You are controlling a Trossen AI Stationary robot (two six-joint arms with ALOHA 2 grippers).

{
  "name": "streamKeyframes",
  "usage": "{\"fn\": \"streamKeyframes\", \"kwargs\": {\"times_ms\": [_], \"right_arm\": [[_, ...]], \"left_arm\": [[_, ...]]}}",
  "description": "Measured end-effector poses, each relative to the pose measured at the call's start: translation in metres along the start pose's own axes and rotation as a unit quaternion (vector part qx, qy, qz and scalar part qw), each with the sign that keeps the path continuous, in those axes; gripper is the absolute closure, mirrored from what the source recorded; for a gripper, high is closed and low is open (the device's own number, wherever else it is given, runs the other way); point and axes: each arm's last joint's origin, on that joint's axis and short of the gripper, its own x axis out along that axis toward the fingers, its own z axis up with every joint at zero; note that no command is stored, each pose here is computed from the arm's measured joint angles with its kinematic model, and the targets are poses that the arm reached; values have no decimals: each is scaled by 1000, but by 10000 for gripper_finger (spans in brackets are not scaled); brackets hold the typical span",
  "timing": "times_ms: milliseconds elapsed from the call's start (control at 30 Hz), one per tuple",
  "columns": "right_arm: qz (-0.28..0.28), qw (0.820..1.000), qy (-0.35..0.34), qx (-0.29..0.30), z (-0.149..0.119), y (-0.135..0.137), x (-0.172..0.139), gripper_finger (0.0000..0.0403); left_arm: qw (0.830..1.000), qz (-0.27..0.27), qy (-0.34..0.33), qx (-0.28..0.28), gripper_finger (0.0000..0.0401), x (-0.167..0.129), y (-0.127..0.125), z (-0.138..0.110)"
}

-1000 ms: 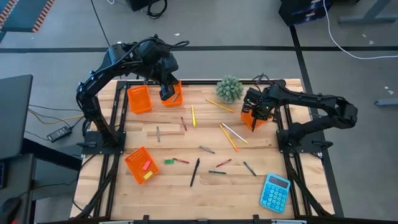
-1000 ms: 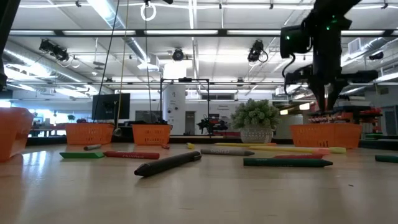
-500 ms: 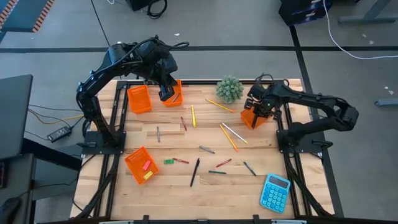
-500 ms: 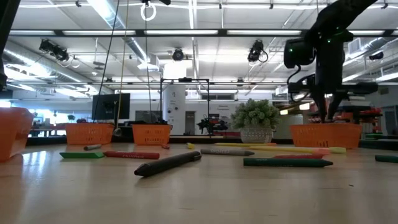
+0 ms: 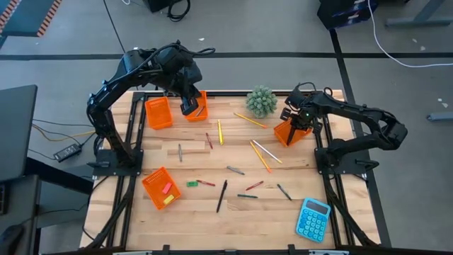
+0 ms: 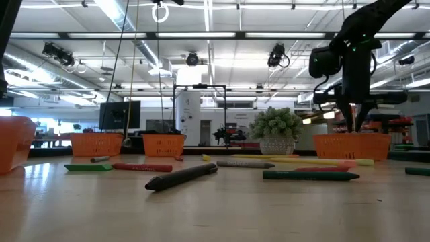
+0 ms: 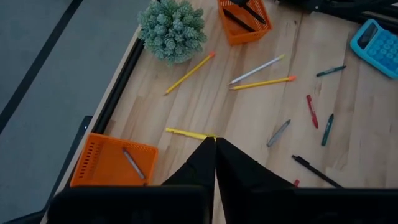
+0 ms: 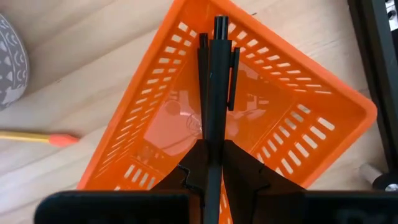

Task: Sort crayons/erasers/pens/pencils in bins
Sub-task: Put the top black pen into the right orange bin

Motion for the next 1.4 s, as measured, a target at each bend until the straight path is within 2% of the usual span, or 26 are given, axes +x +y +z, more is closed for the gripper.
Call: {"fn": "streamKeyframes", "kwargs": {"times_ms": [267,400,533,700,1100,1233,1400], "right_arm": [[-1,1000,-2,-11,-8,2,0,359],[-6,1000,-25,-11,-13,3,0,359],[-22,999,-32,8,-15,-5,12,359],[-2,1000,-27,12,-17,-8,26,359],[4,999,-39,9,-16,-7,27,358],[5,999,-35,9,-16,-7,27,346],[8,1000,-21,8,-17,-7,27,311]], "left_arm": [[1000,0,2,1,381,0,0,0],[1000,0,2,-1,386,0,0,0],[1000,0,2,-2,383,0,0,0],[1000,0,2,-2,375,0,0,0],[1000,-1,20,-4,388,0,0,-4],[1000,-1,20,-3,386,0,0,-4],[1000,-1,20,-3,376,0,0,-4]]}}
